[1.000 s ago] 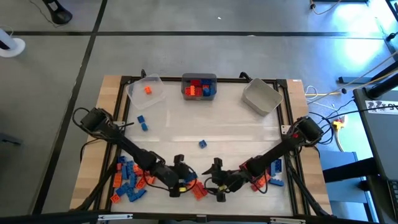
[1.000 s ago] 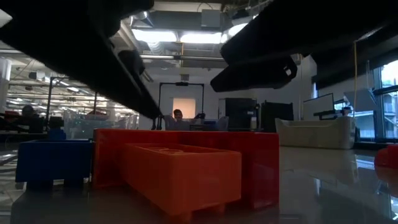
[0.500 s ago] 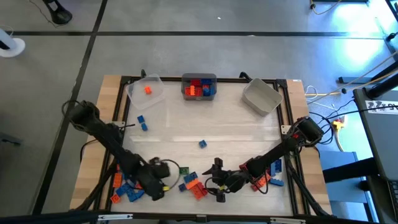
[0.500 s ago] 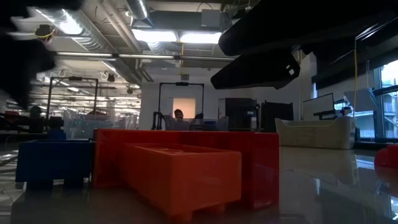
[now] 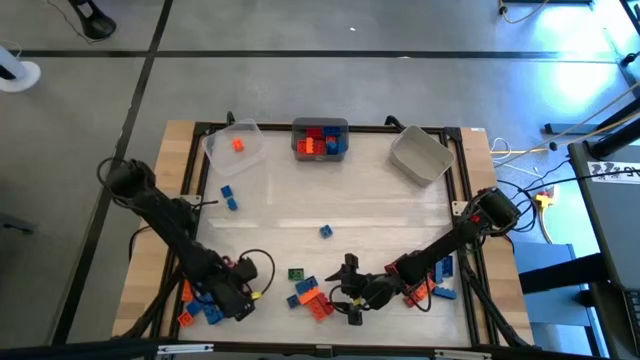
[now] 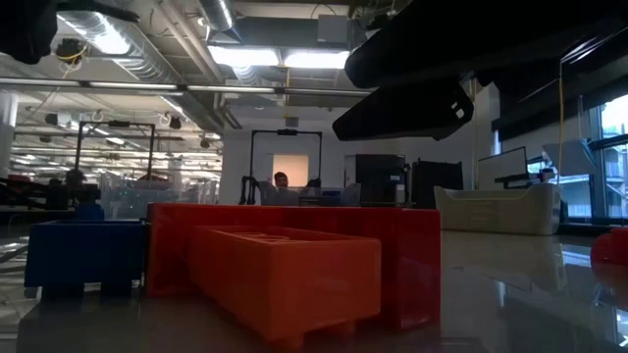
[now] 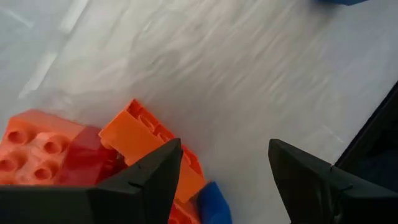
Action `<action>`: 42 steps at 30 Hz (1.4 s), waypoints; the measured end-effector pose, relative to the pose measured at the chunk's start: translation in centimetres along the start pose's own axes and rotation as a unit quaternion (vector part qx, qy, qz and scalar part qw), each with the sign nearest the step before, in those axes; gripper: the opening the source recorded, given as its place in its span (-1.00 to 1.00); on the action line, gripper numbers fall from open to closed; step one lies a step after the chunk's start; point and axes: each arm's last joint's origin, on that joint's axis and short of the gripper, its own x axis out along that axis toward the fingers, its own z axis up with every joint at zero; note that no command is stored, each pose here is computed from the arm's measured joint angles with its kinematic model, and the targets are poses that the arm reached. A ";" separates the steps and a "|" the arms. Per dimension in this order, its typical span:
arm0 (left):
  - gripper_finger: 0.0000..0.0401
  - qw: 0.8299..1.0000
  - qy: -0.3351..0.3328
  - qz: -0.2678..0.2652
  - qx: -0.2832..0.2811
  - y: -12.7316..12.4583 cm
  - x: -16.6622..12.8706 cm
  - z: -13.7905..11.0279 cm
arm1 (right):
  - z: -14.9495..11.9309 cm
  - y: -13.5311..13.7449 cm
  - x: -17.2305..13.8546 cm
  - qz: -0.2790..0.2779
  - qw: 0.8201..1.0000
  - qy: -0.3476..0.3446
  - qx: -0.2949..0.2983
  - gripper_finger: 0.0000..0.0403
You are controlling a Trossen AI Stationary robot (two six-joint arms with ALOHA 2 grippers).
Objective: Sort blocks by size
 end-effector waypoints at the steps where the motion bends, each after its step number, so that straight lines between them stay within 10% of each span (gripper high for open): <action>1: 0.14 1.000 0.000 -0.002 -0.004 0.0 -0.2 0.0 | 0.0 0.0 0.0 0.000 1.000 0.000 0.000 0.48; 21: 0.14 0.996 0.001 0.040 -0.076 2.0 1.3 -0.7 | 0.0 0.0 0.0 -0.001 1.000 0.003 -0.002 0.48; 42: 0.14 0.998 -0.047 -0.031 0.012 -0.7 0.2 -0.3 | -0.1 -0.1 0.0 -0.004 1.000 0.008 -0.004 0.48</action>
